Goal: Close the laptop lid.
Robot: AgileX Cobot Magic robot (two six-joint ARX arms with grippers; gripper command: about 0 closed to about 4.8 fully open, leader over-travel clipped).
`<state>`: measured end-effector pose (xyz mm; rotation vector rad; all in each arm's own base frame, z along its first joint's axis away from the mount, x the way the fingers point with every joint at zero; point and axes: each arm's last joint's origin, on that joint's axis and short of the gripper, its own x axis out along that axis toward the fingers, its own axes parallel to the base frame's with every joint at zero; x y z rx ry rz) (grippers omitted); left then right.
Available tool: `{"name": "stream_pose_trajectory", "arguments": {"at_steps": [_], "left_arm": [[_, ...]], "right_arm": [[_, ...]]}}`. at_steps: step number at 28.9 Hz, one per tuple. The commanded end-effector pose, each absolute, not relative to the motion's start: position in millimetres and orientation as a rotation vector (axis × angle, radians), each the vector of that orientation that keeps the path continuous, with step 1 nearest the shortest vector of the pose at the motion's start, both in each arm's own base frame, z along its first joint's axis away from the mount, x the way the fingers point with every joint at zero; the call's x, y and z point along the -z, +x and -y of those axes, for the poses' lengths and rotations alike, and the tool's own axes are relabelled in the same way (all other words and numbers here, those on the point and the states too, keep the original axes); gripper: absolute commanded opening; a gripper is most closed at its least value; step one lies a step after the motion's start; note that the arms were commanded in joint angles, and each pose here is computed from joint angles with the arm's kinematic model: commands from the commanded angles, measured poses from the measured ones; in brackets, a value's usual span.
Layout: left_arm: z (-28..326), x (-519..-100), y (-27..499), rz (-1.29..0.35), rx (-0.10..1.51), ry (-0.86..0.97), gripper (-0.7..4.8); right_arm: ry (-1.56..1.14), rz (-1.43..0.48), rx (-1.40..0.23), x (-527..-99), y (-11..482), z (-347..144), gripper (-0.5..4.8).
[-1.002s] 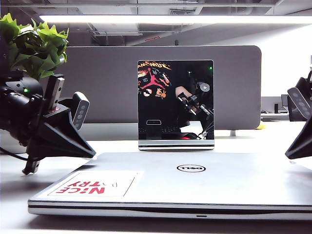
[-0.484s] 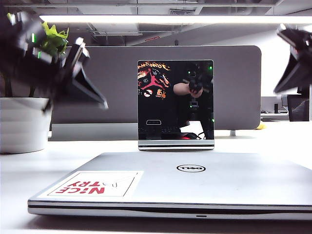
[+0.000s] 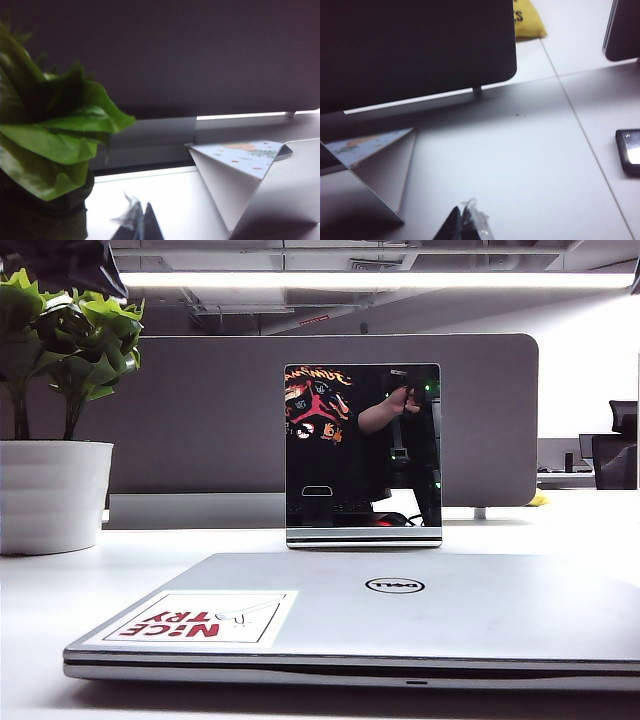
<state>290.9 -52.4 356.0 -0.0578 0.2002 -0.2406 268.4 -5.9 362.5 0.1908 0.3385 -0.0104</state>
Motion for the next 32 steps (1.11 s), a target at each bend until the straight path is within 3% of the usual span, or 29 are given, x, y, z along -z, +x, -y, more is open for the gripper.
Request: {"name": "stream_pose_trajectory", "arguments": {"at_steps": [1, 10, 19, 32], "left_arm": [[52, -363, 284, -0.173, 0.234, -0.051, -0.05], [47, -375, 249, -0.148, 0.221, -0.053, -0.05], [42, -344, 194, -0.108, 0.185, -0.047, -0.05], [37, -325, 183, -0.149, 0.096, -0.033, -0.05]], "right_arm": [[0.192, -0.291, 0.013, -373, 259, 6, -0.04], [0.173, -0.324, -0.002, -373, 222, 0, -0.04], [0.148, -0.180, -0.038, -350, 172, -1, -0.04], [0.106, -0.239, -0.038, -317, 167, -1, -0.04]]}}
